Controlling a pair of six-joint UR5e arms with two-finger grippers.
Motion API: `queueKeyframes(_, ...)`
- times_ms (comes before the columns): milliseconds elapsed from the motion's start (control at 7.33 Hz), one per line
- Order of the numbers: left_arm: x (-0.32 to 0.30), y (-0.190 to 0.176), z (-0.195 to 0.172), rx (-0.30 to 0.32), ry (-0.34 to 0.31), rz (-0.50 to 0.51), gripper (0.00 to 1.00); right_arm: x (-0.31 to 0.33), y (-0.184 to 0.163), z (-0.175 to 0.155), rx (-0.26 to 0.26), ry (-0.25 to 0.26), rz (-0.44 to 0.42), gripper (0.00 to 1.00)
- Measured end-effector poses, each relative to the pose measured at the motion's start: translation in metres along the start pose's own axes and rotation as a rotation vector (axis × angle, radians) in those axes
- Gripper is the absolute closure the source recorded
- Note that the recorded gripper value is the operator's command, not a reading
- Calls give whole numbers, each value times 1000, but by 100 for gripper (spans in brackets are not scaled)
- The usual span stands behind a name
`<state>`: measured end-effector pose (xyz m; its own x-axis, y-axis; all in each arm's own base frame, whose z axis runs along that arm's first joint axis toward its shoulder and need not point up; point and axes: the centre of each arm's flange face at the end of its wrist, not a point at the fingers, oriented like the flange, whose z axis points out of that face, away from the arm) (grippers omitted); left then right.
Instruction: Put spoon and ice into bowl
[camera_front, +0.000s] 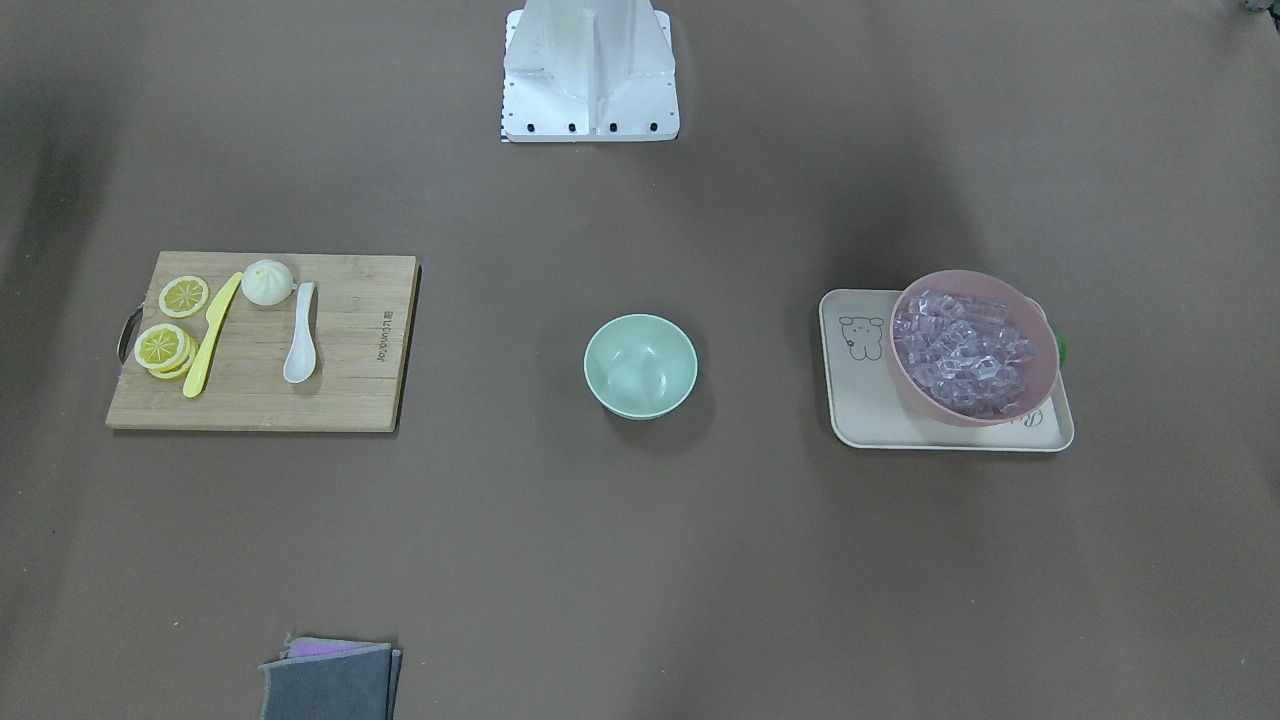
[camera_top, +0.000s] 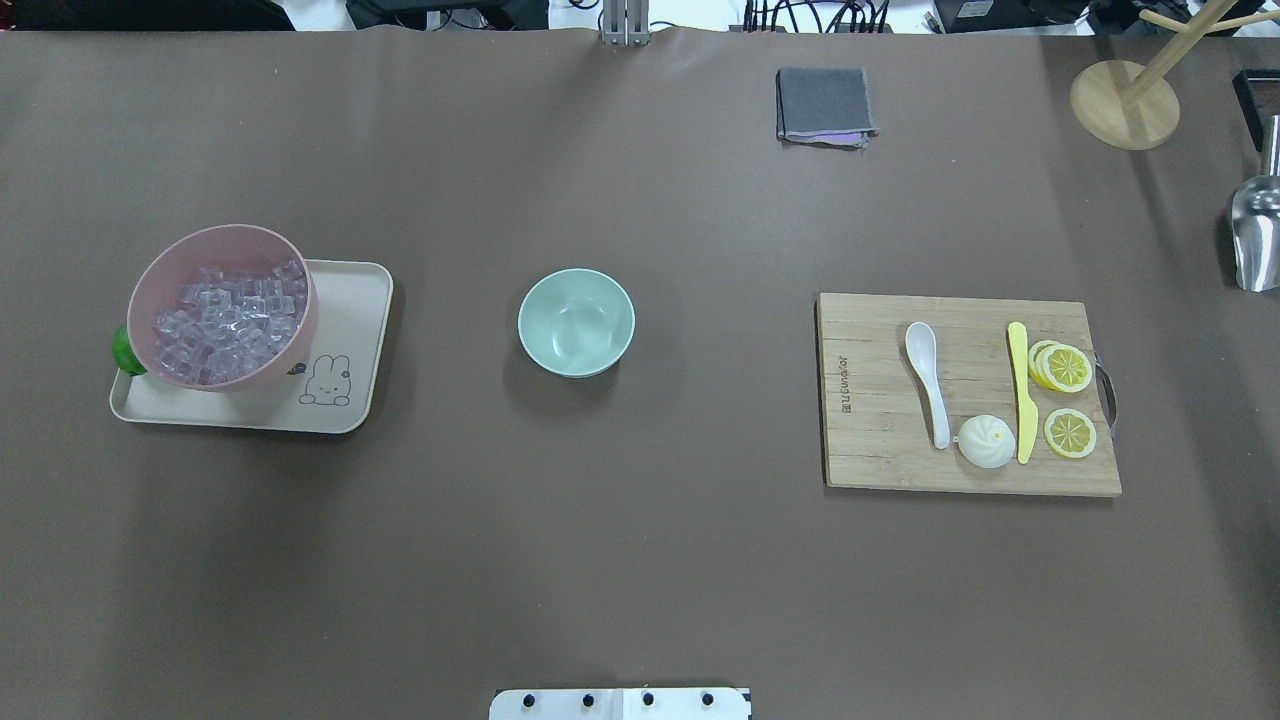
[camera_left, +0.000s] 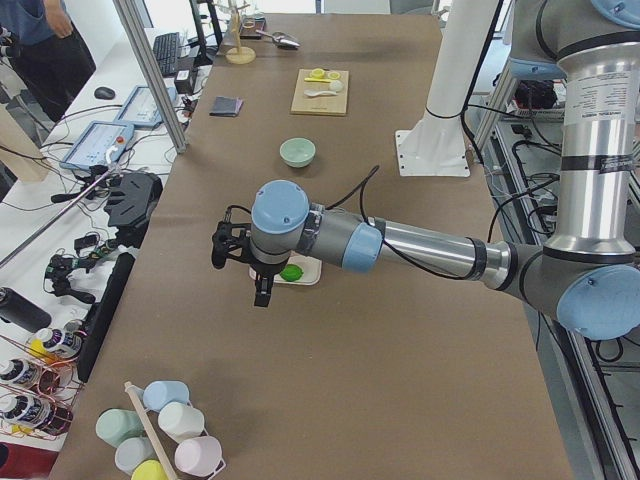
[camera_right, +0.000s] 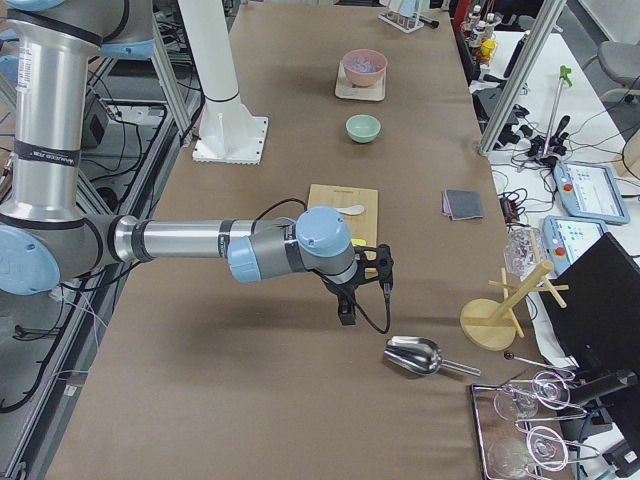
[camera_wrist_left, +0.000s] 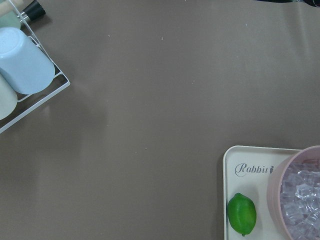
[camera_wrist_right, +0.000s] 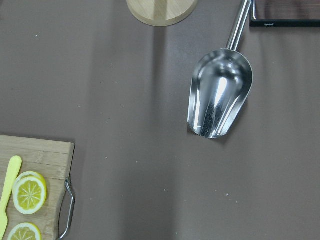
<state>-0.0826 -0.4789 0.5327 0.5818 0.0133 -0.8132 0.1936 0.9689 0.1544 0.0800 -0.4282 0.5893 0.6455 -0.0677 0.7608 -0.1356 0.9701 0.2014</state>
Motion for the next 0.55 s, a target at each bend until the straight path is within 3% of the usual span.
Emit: queueKeyframes(545, 40, 15, 5, 29, 45, 71, 3, -22, -7, 7, 9, -18, 22, 0)
